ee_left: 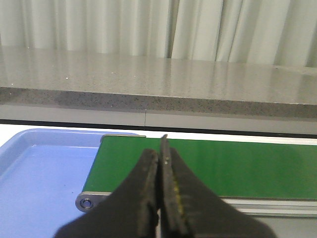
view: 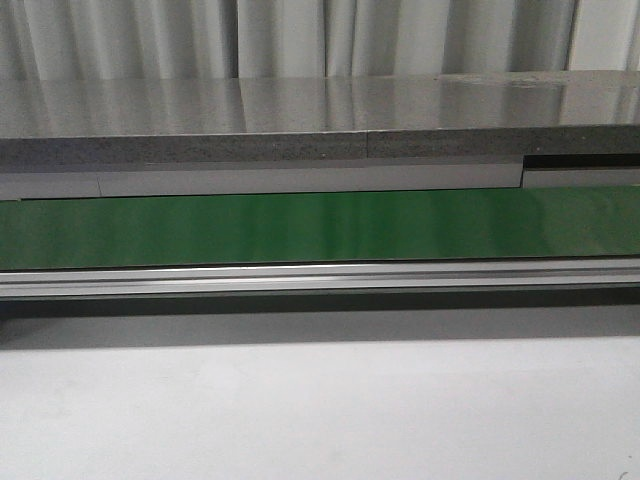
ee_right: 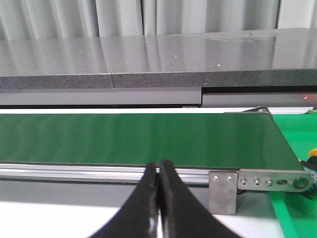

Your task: Move button from left to right

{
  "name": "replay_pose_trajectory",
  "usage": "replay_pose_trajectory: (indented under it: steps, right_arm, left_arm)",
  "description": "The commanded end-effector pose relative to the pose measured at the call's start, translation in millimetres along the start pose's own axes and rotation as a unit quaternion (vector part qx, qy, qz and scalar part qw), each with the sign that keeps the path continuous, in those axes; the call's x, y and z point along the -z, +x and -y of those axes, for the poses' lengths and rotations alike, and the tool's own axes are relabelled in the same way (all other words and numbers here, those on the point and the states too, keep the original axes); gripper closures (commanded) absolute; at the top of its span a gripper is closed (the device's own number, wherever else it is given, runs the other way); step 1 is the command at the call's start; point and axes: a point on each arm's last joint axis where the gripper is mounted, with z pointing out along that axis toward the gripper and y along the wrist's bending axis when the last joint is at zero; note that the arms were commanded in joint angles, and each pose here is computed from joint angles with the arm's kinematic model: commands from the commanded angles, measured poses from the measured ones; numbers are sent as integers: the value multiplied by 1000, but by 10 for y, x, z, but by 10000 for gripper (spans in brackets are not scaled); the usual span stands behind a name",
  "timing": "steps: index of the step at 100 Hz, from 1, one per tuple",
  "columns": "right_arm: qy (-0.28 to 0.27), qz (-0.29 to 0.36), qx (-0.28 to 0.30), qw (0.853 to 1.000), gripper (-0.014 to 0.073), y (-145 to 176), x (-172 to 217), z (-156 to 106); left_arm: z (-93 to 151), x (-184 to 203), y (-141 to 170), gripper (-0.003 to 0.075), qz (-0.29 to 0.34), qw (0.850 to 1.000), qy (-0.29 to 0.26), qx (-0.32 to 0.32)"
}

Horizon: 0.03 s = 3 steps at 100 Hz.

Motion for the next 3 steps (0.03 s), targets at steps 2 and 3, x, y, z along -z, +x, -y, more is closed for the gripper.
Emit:
replay_pose_trajectory:
  steps: [2, 3]
  right_arm:
    - [-3, 61, 6, 998, 663, -147, 29, -9]
    - [-3, 61, 6, 998, 663, -147, 29, -9]
  left_arm:
    - [3, 10, 55, 741, 36, 999, 11, 5]
    - [3, 10, 55, 741, 36, 999, 11, 5]
